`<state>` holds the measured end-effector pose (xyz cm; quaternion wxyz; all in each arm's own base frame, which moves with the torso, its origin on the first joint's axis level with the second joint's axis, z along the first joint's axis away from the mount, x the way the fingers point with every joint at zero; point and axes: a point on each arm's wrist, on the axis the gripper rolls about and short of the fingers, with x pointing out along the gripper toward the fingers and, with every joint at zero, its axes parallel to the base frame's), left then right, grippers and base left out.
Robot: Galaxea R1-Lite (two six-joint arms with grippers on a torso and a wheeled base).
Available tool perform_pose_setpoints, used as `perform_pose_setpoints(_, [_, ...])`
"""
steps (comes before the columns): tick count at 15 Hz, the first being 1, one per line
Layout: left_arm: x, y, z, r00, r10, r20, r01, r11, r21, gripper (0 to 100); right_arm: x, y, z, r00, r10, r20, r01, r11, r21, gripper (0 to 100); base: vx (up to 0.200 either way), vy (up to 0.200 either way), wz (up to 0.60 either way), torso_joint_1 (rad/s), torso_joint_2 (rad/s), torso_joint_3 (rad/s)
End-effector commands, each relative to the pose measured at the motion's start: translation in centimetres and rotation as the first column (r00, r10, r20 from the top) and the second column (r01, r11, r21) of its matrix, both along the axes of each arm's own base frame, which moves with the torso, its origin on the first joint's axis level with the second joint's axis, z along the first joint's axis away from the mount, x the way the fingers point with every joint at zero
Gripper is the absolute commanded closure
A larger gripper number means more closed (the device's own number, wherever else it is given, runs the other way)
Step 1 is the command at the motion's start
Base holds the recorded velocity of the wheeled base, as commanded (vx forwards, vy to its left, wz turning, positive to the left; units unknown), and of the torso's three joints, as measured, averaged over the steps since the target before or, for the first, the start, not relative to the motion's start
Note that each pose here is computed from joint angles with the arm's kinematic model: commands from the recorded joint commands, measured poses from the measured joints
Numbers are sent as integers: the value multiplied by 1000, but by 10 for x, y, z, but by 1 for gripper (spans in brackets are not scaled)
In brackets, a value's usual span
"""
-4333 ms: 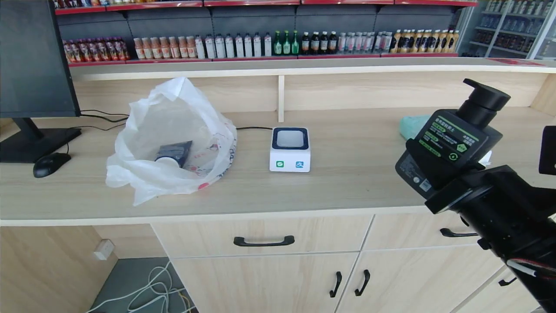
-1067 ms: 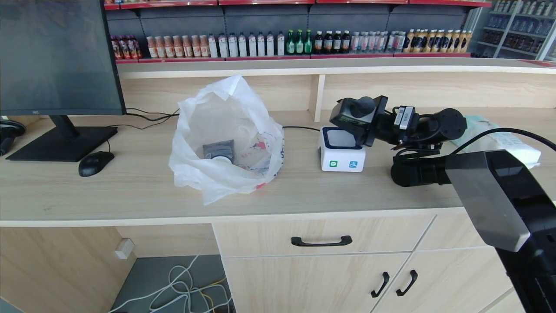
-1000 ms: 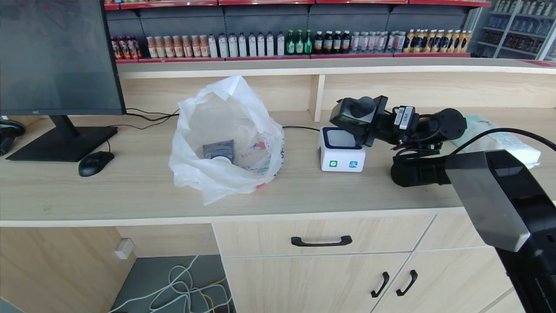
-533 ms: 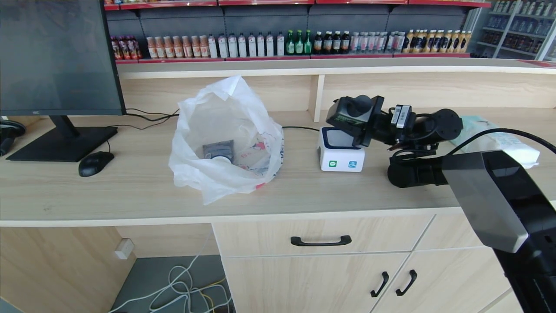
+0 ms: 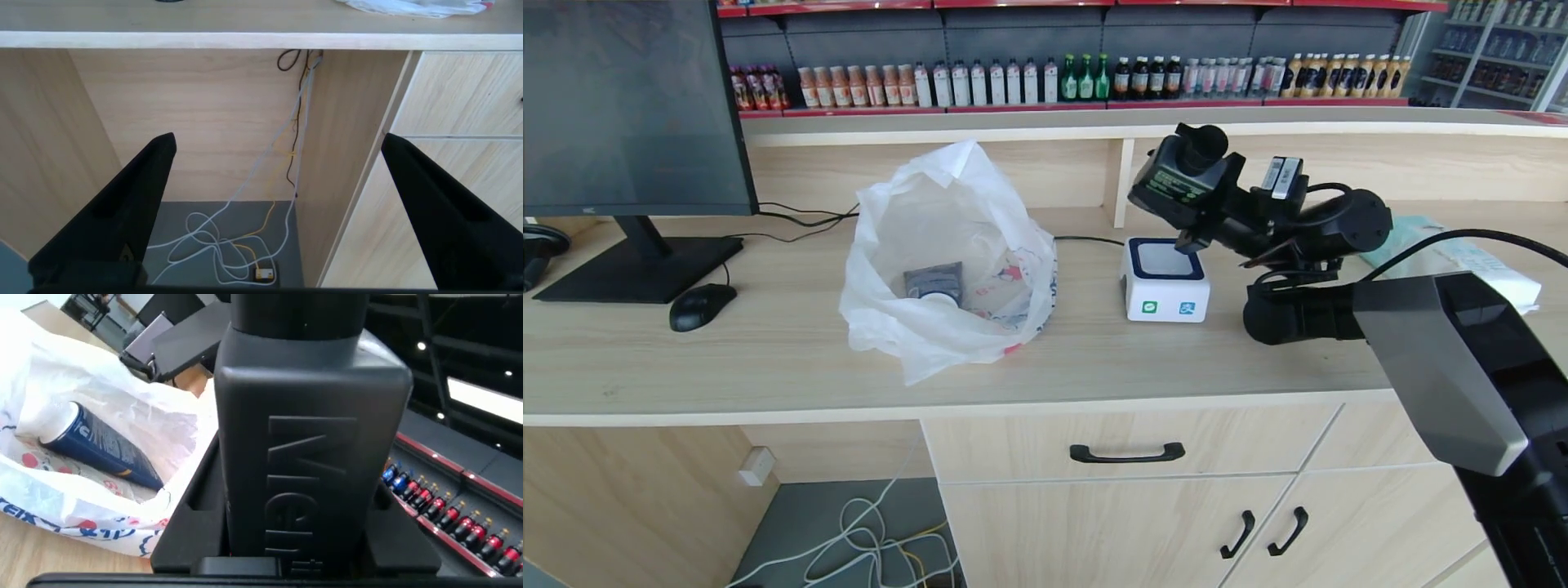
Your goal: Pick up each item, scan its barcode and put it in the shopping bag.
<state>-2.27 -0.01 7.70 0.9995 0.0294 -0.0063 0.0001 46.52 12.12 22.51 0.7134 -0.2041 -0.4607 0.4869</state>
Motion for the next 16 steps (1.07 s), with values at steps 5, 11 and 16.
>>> perform_pose_setpoints(5, [0,0,0,1000,0,0,0,1000,0,0,-30,15,49,999,12,-42,-4,980,201,100,0,0,0,0,0,0])
perform_pose_setpoints(11, [0,0,0,1000,-1,-2,1,1000,0,0,-89,4,51,934,-128,-334,244,911,332,100,0,0,0,0,0,0])
perform_pose_setpoints(16, [0,0,0,1000,0,-2,0,1000,0,0,-172,-22,3,813,-250,-525,369,920,132,100,0,0,0,0,0,0])
